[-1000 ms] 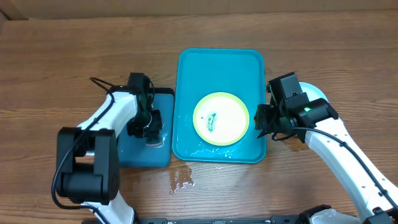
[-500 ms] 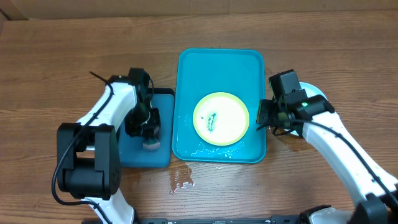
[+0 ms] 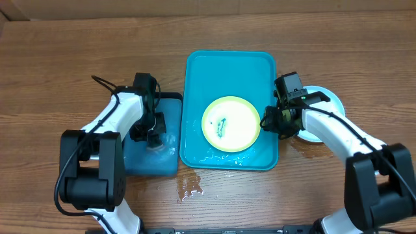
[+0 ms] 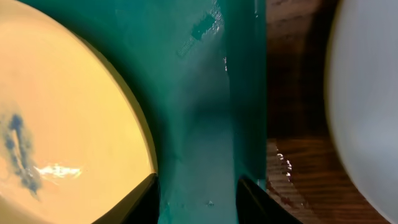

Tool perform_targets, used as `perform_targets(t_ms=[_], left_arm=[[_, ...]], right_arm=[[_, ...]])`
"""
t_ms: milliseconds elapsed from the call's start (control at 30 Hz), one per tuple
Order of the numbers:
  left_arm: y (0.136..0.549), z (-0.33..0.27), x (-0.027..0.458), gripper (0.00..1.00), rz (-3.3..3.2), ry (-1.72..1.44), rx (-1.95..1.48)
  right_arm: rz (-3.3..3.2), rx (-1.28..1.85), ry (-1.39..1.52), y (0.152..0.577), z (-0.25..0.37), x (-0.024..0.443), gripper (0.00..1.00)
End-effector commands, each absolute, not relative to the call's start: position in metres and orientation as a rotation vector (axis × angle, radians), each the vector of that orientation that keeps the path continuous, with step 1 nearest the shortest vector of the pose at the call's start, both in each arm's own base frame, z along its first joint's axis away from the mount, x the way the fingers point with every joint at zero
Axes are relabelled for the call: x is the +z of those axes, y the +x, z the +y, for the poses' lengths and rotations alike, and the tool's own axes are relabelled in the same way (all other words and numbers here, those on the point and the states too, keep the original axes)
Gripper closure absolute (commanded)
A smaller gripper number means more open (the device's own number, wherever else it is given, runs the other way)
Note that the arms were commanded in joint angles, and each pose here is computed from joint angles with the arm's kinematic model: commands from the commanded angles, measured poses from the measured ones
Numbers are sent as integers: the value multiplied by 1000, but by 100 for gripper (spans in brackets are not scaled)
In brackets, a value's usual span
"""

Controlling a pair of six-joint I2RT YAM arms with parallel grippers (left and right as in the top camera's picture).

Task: Clean dirty plates on tray and stack at the side
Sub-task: 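Grasp the sponge in the basin with the left gripper and lift it, then scrub the yellow plate on the tray with the sponge in the left gripper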

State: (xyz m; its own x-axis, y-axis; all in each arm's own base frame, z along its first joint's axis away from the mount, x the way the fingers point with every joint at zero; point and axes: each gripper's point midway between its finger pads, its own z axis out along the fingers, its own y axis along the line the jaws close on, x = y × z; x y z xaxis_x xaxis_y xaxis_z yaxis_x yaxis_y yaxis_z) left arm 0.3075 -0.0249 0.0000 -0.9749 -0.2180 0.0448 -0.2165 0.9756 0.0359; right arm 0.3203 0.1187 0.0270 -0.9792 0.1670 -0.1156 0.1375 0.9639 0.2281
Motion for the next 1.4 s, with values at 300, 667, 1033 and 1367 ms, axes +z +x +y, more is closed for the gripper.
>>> perform_targets(t_ms=[300, 667, 1033, 1367], left_arm=[[344, -43, 100, 96, -3090, 291, -13], [379, -121, 143, 96, -3259, 114, 251], [387, -202, 121, 96, -3341, -11, 259], [361, -264, 34, 96, -3008, -21, 526]], right_arm=[[3013, 517, 150, 324, 143, 2, 73], [2871, 517, 89, 339, 141, 56, 67], [2958, 392, 100, 329, 150, 1, 73], [2974, 385, 117, 327, 149, -5, 96]])
